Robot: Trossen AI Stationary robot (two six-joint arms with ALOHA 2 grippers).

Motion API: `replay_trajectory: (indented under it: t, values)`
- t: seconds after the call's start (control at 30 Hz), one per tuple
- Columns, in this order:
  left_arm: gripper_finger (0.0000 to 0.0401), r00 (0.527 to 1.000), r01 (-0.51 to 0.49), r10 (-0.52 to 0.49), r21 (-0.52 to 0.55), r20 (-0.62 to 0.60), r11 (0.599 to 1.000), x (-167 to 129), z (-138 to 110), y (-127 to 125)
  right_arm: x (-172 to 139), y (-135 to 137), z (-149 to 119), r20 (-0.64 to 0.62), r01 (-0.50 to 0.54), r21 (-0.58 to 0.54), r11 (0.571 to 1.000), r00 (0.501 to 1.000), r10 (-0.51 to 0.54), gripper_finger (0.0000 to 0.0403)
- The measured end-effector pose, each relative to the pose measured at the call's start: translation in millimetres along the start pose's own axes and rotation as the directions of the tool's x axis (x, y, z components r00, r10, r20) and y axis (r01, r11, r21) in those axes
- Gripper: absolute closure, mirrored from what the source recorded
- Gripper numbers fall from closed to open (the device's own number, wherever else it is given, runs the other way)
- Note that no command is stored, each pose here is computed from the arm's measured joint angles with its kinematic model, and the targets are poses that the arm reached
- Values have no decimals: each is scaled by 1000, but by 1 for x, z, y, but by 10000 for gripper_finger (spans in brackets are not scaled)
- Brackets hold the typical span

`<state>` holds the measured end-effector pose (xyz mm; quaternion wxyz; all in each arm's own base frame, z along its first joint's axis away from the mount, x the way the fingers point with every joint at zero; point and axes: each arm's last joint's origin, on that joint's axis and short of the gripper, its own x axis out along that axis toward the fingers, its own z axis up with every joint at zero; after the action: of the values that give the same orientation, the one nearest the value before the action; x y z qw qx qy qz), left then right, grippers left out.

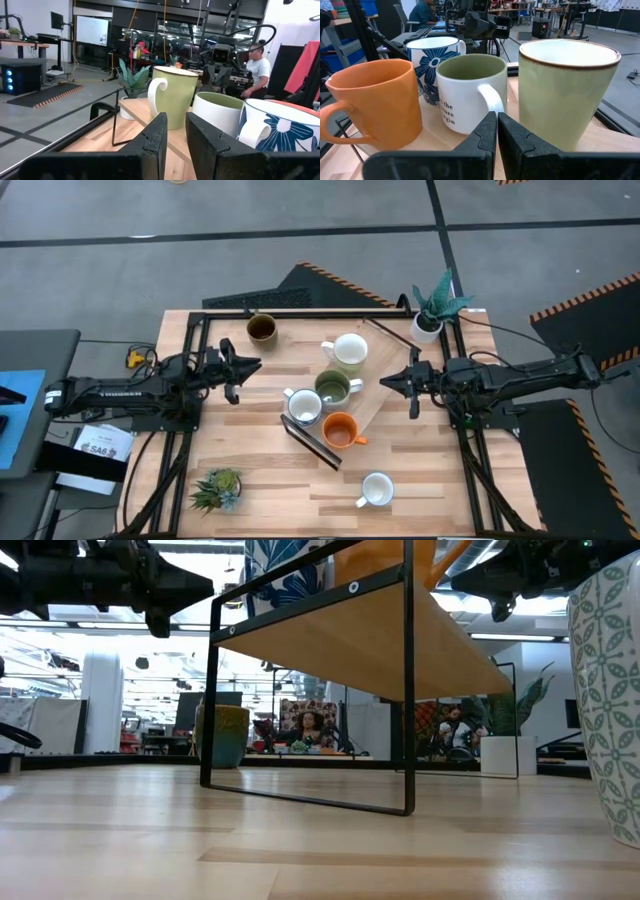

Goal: Place coffee mugs
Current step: Put the light green patterned mug on the shelf

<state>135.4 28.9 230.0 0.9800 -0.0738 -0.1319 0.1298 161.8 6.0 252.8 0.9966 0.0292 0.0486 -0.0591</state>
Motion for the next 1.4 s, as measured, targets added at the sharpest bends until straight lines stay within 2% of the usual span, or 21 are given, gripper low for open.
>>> replay_trajectory:
  t: [0.3, 0.5, 0.67, 0.83, 1.1, 1.17, 1.23, 1.3, 1.4]
  values:
    - [346, 1000, 13, -13, 1, -7, 1000, 0, -1, 0, 0, 0, 0, 0, 0, 0, 1000, 1000, 0, 360]
    - [346, 994, 104, -104, 25, -31, 994, 0, -2, -3, 0, 0, 0, 0, 0, 1, 1000, 1000, 0, 360]
    - [346, 992, 113, -111, 24, -67, 993, 0, -5, -3, 0, 0, 0, 0, 0, 50, 999, 1000, 0, 360]
    - [346, 979, 180, -177, 17, -101, 984, -1, -8, -4, 0, 0, 0, 1, 0, 53, 999, 1000, 0, 360]
    - [346, 986, 144, -142, 21, -93, 989, -1, -7, -3, 0, 0, 1, 9, -1, 53, 999, 1000, 1, 360]
    - [346, 986, 144, -141, 21, -93, 989, -1, -7, -3, 0, 0, 5, 52, -5, 53, 999, 999, 2, 360]
    - [346, 986, 144, -142, 22, -93, 989, -1, -7, -3, -1, 3, 16, 111, -67, 114, 991, 992, 55, 360]
    - [346, 986, 144, -141, 27, -93, 989, -1, -7, -3, -4, 11, 30, 157, -209, 177, 962, 971, 182, 357]
    - [346, 986, 143, -138, 41, -92, 989, -1, -7, -3, -5, 32, 42, 157, -355, 190, 915, 931, 329, 345]
